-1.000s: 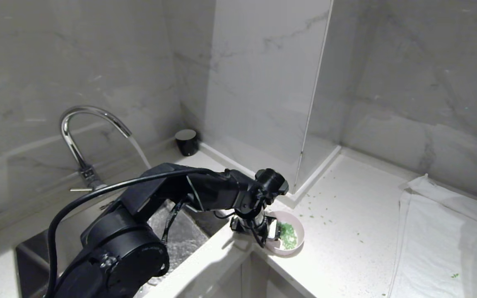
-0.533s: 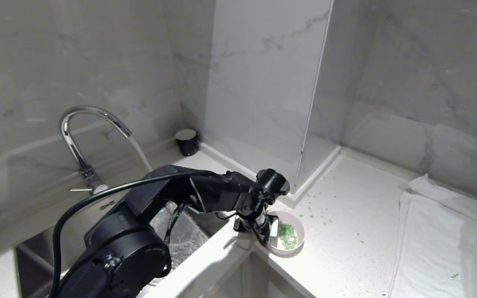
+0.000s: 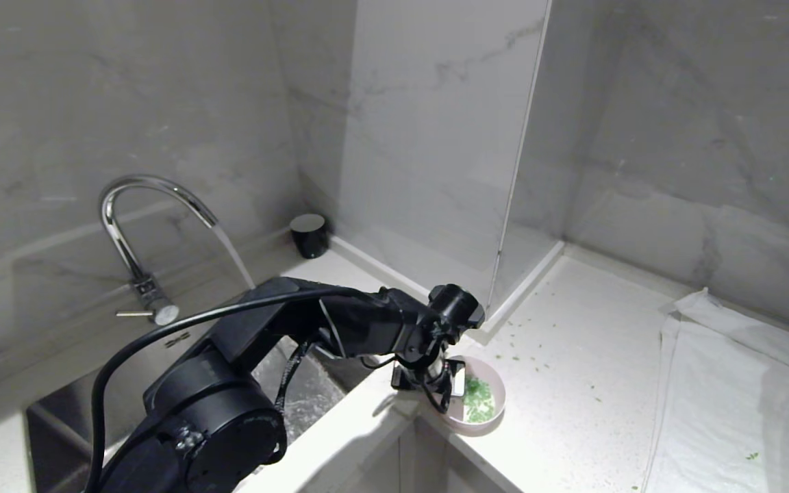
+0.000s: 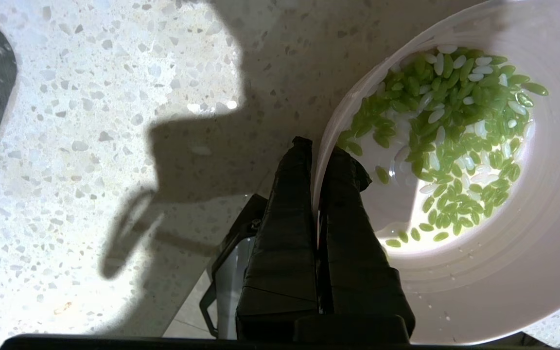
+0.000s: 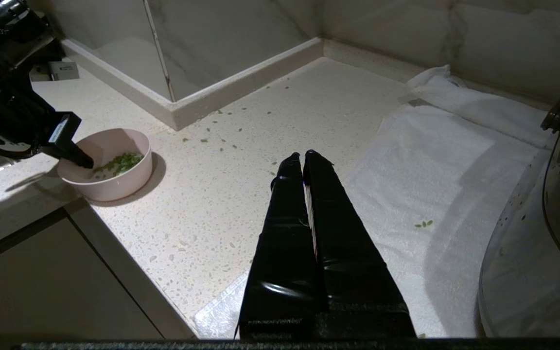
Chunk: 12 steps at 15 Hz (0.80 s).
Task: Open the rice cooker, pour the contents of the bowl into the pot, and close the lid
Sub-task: Pick up the bowl on the table
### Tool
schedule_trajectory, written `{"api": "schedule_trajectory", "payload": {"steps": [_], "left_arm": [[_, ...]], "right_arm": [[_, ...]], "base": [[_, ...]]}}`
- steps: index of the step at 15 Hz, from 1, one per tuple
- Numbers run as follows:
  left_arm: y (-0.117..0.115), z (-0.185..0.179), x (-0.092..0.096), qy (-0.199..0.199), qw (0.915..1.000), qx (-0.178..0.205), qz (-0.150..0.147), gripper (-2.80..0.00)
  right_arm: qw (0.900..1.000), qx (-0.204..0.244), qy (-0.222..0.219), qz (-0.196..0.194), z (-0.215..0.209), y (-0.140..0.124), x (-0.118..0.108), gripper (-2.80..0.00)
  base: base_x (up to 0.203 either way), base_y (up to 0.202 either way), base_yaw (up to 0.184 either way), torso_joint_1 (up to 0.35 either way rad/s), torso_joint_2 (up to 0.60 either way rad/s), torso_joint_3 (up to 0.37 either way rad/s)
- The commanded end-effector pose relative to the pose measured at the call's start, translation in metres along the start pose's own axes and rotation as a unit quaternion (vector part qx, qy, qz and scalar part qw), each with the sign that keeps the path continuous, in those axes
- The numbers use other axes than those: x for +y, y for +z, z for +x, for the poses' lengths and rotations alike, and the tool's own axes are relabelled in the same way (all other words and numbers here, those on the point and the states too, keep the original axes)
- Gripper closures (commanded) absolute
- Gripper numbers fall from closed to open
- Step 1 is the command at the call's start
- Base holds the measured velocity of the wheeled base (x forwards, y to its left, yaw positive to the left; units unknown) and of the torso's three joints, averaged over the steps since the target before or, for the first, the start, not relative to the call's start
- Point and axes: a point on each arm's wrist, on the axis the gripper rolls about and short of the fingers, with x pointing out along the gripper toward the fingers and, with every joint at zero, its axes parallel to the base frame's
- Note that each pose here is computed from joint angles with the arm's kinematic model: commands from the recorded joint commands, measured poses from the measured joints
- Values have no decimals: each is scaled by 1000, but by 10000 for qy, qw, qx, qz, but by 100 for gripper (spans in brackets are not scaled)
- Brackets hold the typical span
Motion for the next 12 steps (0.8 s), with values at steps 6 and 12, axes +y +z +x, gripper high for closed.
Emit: {"api": "schedule_trajectory", "payload": {"steps": [6, 12], "left_arm": [[16, -30, 28, 147, 9992, 10, -375, 0], [31, -44, 85, 304, 9942, 92, -1032, 0]], "right_arm": [[10000, 3, 0, 1, 0, 0, 0, 0], [10000, 4, 0, 1, 0, 0, 0, 0]], "base": [[0, 0, 0, 0, 0, 0], [0, 0, 0, 0, 0, 0]]}}
